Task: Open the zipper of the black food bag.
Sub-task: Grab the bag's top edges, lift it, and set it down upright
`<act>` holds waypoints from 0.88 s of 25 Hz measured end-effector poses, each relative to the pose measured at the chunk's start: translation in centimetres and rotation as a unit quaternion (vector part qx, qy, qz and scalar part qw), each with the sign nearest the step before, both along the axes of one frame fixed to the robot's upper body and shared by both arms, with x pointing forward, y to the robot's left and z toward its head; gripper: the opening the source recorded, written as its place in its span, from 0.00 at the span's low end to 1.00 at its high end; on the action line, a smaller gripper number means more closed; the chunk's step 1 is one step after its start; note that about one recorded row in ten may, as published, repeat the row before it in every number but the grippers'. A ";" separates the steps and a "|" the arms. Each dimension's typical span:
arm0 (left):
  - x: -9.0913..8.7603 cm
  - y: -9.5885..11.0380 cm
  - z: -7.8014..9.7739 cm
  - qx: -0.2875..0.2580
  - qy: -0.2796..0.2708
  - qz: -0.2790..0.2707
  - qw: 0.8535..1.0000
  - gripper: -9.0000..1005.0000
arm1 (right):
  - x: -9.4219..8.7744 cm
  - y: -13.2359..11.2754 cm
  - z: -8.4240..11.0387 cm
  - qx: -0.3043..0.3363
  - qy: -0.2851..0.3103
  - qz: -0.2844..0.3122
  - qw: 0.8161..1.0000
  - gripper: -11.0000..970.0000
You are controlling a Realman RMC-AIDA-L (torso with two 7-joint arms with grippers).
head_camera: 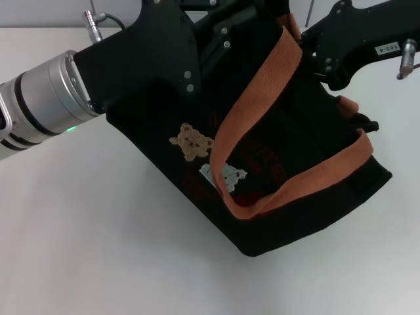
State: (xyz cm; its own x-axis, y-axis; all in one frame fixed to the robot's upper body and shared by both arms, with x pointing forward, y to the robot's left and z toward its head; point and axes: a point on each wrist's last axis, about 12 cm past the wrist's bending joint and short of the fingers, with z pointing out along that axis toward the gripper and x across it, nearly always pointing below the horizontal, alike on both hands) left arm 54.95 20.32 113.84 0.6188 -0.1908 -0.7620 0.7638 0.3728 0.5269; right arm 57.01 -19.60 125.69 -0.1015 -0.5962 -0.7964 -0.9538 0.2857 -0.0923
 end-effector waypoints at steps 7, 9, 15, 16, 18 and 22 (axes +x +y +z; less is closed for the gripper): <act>0.2 0.1 -0.1 -0.011 0.006 0.017 1.000 0.11 | -1.1 -0.9 0.0 -0.030 0.029 0.030 0.999 0.01; 0.2 0.1 -0.1 -0.011 0.006 0.017 1.000 0.11 | -1.6 -1.3 0.0 -0.039 0.038 0.039 0.998 0.01; 0.4 0.0 0.0 -0.011 0.007 0.021 1.000 0.11 | -3.2 -2.7 -0.4 -0.074 0.064 0.055 0.994 0.01; 0.4 -0.1 0.0 -0.011 0.007 0.021 1.000 0.11 | -3.5 -3.0 -0.5 -0.077 0.069 0.059 0.993 0.01; 0.5 -0.1 0.0 -0.012 0.007 0.022 1.000 0.11 | -4.6 -3.8 -0.9 -0.087 0.092 0.072 0.989 0.01; 0.5 0.0 0.0 -0.016 0.007 0.027 0.999 0.11 | -5.6 -4.7 -1.3 -0.093 0.112 0.077 0.986 0.02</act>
State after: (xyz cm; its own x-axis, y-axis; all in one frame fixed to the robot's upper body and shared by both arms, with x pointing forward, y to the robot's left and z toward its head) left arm 55.45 20.37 113.86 0.6176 -0.1815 -0.7652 0.7496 0.4302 0.5030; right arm 51.42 -24.25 124.40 -0.1587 -0.7526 -0.6391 -0.9871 0.1338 0.0876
